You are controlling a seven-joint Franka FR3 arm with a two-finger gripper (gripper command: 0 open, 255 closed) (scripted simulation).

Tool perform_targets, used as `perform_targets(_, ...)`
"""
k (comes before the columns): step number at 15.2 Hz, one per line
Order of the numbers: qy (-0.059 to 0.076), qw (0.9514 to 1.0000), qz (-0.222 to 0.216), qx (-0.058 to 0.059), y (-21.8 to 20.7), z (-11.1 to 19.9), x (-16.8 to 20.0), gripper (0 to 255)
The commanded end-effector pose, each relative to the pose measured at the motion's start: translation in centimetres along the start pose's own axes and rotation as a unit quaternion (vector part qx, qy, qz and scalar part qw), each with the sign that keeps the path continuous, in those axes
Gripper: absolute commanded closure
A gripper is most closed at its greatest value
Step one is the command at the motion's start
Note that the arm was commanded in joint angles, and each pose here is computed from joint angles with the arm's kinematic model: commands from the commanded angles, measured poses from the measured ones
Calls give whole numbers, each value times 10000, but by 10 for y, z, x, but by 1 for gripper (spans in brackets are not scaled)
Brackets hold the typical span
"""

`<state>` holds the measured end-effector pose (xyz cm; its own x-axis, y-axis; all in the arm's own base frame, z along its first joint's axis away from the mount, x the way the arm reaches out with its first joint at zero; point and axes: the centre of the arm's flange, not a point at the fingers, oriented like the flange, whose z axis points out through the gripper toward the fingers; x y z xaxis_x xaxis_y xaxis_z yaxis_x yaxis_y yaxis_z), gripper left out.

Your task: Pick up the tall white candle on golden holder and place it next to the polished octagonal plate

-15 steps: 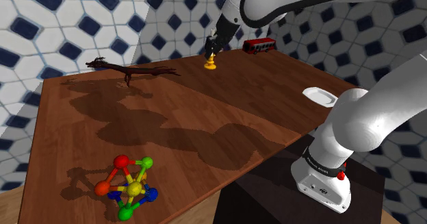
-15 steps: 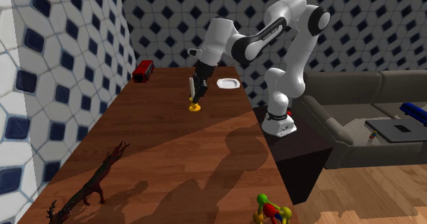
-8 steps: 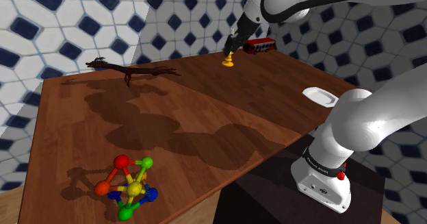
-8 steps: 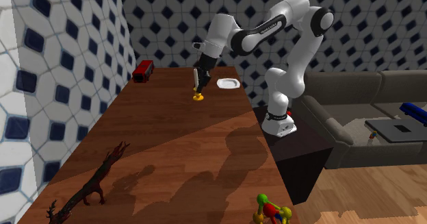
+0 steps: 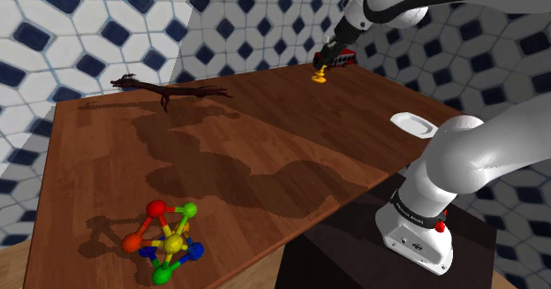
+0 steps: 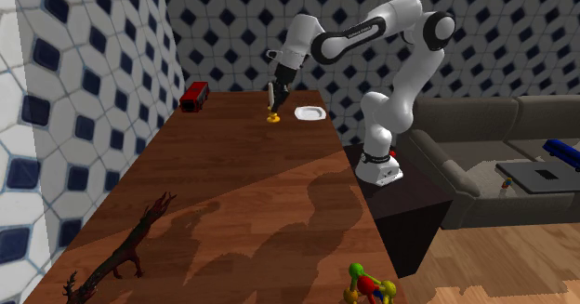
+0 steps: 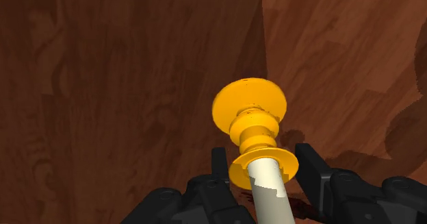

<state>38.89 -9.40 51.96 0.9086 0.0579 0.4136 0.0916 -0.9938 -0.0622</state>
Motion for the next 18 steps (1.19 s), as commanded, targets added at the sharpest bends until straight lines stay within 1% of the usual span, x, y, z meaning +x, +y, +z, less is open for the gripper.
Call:
perform_targets(1, -2, 10000, -6, 1, 25, -6, -10, 255)
perform_targets(18, -2, 10000, -6, 1, 226, -59, -95, 255)
